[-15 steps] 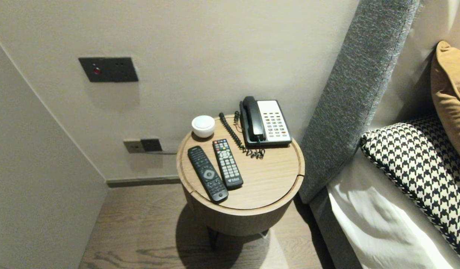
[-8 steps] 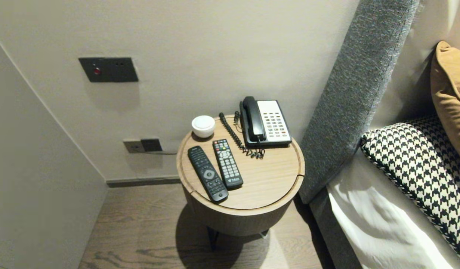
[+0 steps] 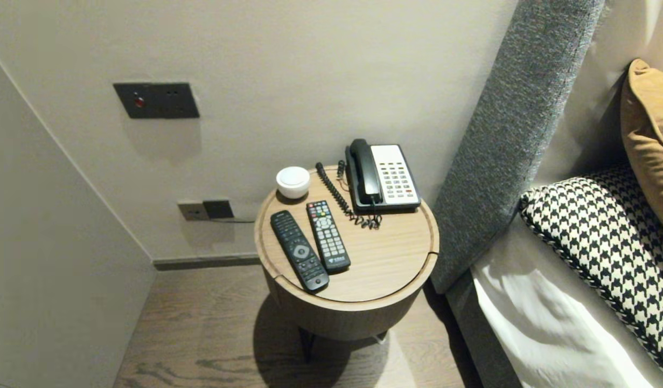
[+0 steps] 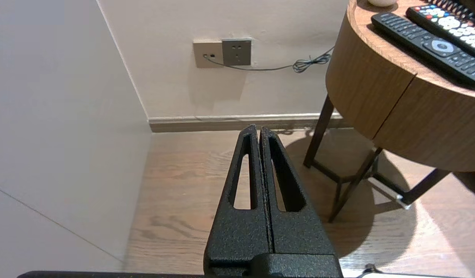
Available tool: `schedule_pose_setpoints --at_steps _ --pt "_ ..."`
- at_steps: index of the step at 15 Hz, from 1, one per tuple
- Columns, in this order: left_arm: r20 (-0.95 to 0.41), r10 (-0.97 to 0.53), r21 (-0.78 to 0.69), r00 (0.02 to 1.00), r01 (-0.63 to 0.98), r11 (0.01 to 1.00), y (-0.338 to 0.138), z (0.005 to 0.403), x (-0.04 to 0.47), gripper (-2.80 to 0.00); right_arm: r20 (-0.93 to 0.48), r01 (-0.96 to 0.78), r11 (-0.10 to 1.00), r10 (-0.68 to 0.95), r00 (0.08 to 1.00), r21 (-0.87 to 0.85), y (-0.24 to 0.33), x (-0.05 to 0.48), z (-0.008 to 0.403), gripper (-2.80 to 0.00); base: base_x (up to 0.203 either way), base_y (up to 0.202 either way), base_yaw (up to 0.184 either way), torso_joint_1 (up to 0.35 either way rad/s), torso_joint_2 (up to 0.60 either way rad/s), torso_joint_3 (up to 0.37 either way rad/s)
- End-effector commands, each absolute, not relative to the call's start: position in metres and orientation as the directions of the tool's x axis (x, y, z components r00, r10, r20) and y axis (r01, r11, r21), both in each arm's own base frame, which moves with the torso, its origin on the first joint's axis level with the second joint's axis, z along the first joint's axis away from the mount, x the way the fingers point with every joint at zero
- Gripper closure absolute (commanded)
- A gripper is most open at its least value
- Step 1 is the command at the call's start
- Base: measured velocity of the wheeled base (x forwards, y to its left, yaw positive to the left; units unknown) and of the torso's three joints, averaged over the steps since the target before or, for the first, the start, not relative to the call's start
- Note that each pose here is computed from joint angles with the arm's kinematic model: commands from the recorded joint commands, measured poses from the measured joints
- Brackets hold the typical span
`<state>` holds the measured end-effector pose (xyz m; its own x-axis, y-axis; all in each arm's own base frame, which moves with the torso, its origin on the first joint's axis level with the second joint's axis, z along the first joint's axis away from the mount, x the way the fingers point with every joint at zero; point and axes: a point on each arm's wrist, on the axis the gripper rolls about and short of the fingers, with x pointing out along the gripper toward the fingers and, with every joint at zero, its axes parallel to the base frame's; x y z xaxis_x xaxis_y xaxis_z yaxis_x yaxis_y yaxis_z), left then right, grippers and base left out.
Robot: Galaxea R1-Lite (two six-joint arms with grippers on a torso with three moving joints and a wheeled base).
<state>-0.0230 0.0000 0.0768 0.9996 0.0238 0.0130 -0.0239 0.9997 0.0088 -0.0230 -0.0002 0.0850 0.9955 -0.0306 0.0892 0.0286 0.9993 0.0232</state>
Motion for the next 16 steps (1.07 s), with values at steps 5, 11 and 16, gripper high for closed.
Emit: schedule_pose_setpoints --at_steps 5,11,16 --pt "0.017 0.018 0.0 1.0 -0.018 1.0 -0.0001 0.0774 -0.0231 0.0 0.049 0.03 0.999 -0.031 0.998 0.022 -0.0002 -0.0197 0.074 0.0 0.0 0.0 0.0 0.0 0.0 0.0" --pt "0.015 0.018 0.0 1.0 -0.018 1.0 -0.0001 0.0769 -0.0229 0.0 0.049 0.03 0.999 -0.031 0.998 0.022 -0.0002 -0.0197 0.074 0.0 0.0 0.0 0.0 0.0 0.0 0.0" --pt "0.015 0.018 0.0 1.0 -0.018 1.0 -0.0001 0.0769 -0.0229 0.0 0.049 0.03 0.999 -0.031 0.998 0.024 -0.0002 -0.0197 0.074 0.0 0.0 0.0 0.0 0.0 0.0 0.0"
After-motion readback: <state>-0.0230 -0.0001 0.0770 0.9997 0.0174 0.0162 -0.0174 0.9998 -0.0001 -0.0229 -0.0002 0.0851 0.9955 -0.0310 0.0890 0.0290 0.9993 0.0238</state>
